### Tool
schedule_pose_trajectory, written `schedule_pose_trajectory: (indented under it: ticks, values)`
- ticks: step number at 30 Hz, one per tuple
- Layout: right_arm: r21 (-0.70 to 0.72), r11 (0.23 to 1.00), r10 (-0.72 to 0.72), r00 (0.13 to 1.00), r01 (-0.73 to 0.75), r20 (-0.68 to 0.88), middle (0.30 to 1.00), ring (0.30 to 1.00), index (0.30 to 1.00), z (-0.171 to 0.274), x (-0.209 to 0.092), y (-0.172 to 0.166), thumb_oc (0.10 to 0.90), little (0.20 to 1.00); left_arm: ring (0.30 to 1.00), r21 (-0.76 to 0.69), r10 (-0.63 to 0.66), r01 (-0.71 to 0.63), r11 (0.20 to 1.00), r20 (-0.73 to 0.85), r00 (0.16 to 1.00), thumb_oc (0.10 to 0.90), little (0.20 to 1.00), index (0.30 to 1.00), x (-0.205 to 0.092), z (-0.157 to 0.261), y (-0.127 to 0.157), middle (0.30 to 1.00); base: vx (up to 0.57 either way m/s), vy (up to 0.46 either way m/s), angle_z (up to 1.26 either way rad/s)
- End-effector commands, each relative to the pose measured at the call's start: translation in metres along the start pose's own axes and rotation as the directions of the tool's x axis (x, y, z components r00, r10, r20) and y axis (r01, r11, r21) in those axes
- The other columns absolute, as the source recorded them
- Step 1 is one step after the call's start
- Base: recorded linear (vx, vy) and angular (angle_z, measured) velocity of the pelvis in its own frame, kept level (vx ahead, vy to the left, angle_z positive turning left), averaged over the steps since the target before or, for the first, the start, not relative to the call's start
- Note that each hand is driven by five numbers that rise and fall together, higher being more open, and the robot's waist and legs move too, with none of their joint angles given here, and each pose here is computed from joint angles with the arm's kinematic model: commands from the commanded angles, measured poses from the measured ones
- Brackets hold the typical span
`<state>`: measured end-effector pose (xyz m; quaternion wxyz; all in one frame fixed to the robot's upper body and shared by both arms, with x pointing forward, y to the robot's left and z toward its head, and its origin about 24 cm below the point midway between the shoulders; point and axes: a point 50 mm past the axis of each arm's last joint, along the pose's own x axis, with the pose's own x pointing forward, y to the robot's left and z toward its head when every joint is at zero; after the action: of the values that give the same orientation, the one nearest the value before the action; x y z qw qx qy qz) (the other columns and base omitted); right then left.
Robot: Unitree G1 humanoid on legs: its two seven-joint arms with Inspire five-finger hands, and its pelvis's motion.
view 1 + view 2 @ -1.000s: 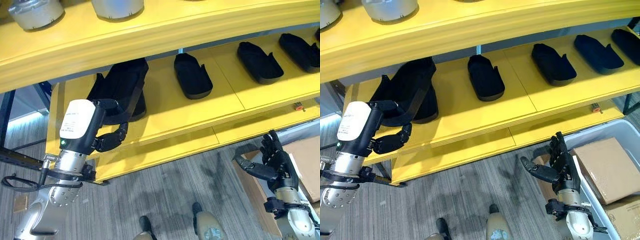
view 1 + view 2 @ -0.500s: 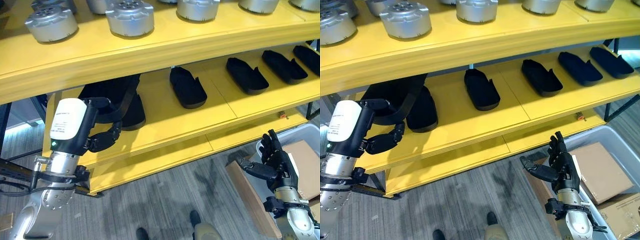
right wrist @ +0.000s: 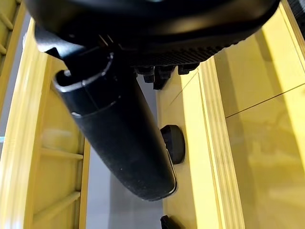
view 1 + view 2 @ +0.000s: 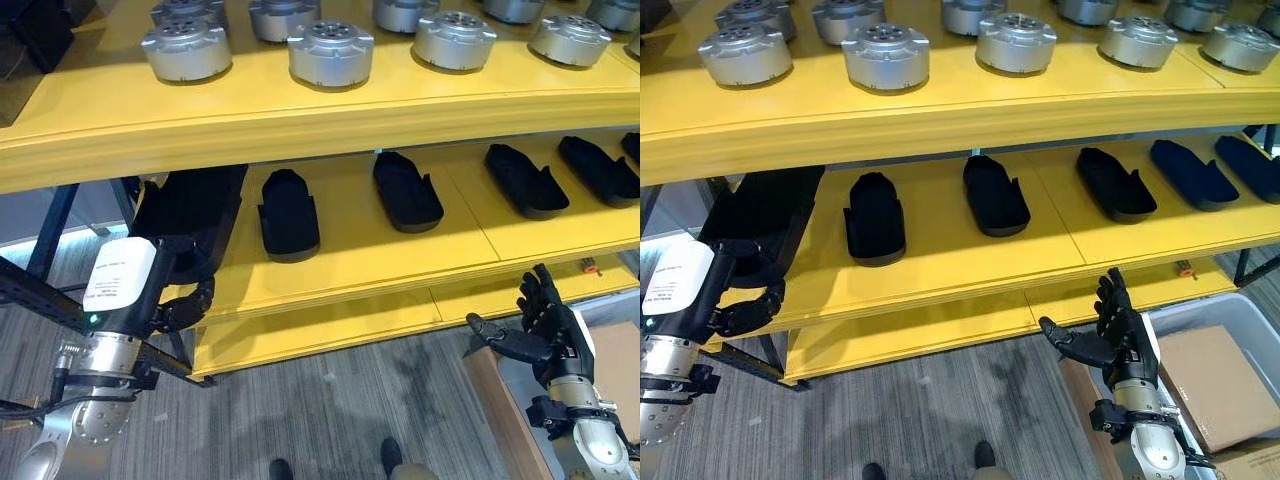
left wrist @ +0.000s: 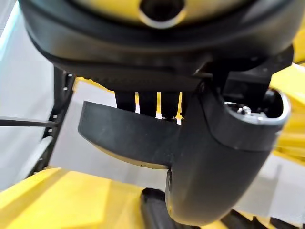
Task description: Move parts from the plastic box to the shelf.
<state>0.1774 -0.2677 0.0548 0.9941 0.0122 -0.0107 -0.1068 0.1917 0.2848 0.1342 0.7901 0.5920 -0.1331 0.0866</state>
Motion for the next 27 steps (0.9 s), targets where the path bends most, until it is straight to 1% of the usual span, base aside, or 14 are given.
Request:
schedule_pose_trajectory:
  ticks: [1,6,14,24,25,27]
  values:
    - [-0.019,1.000,-0.002,0.979,0.006,0.203,1.000,1.000,1.000,0.034,0.011,-0.002,0.900,1.000,0.300,0.124,0.289,-0.302,0.945,0.110,0.951,0.400,0.300,0.300,0.022,0.003,0.054,0.300,0.00,0.000,0.00]
    - [-0.019,1.000,0.004,0.980,0.000,0.197,1.000,1.000,1.000,0.033,0.013,-0.001,0.900,1.000,0.300,0.166,0.261,-0.272,0.948,0.088,0.961,0.400,0.300,0.300,0.023,-0.003,0.050,0.300,0.00,-0.017,0.05]
    - [-0.034,0.999,0.029,0.981,-0.023,0.191,1.000,1.000,1.000,0.032,0.020,0.003,0.900,1.000,0.300,0.164,0.228,-0.236,0.958,0.064,0.971,0.400,0.300,0.300,0.031,-0.008,0.036,0.300,0.00,-0.003,0.06]
    - [-0.048,0.998,0.053,0.976,-0.044,0.210,1.000,1.000,1.000,0.037,0.030,0.009,0.900,1.000,0.300,0.247,0.177,-0.182,0.952,0.042,0.983,0.400,0.300,0.300,0.053,-0.016,0.021,0.300,-0.02,-0.004,0.06]
    - [-0.055,0.997,0.056,0.973,-0.045,0.225,1.000,1.000,1.000,0.040,0.033,0.010,0.900,1.000,0.300,0.278,0.177,-0.182,0.943,0.043,0.983,0.400,0.300,0.300,0.058,-0.017,0.021,0.300,-0.10,-0.016,0.14]
    - [-0.060,0.997,0.063,0.965,-0.049,0.253,1.000,1.000,1.000,0.047,0.037,0.011,0.900,1.000,0.300,0.282,0.182,-0.188,0.941,0.049,0.982,0.400,0.300,0.300,0.065,-0.017,0.020,0.300,-0.12,-0.018,0.10]
